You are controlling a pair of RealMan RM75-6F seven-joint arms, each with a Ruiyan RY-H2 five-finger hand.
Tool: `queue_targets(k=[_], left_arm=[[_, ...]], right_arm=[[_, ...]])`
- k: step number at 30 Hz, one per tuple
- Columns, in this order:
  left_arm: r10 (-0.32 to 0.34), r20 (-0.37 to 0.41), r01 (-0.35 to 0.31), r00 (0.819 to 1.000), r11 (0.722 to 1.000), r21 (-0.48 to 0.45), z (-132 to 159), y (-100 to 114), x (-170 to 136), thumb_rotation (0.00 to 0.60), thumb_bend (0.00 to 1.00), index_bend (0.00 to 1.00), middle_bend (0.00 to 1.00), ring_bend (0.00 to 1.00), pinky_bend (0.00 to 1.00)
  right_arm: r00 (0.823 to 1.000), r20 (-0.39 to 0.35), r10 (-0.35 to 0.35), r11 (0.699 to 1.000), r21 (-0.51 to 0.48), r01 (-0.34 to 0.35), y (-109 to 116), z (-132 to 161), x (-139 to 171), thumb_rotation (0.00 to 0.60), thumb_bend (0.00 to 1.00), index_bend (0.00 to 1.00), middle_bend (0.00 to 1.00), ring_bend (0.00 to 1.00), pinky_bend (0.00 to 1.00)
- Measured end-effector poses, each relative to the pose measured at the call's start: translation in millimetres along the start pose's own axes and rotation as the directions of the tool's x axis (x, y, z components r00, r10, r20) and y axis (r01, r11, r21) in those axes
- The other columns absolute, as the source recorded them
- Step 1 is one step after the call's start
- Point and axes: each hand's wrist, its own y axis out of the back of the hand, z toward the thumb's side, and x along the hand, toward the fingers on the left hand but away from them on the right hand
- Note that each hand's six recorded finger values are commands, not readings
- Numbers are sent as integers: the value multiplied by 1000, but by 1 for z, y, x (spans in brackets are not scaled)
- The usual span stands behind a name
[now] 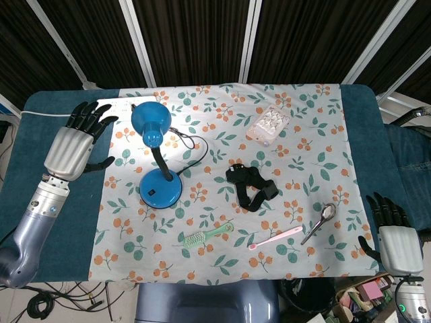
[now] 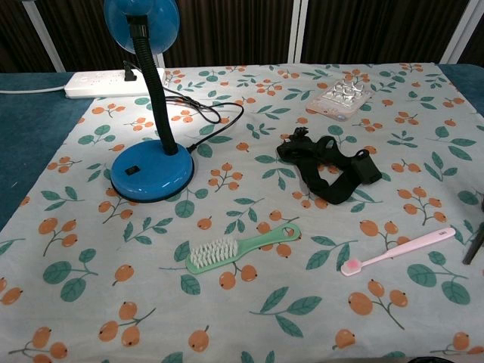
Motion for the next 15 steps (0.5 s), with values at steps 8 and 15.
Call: queue_targets(k=[8, 15], left_arm=[[-1, 12, 0, 1000, 1000, 16, 2, 0, 1, 600, 167, 169, 46, 0, 34], [-8, 40, 7, 999, 1000, 8, 8, 2, 5, 600, 167, 167, 42, 0, 27]], right_arm=[[1000, -1, 0, 1000, 1, 0, 0, 0, 0, 600, 177, 0, 33, 64, 127], [1000, -4, 4, 1000, 0, -4, -1, 2, -1, 600, 177, 0, 33, 64, 127]])
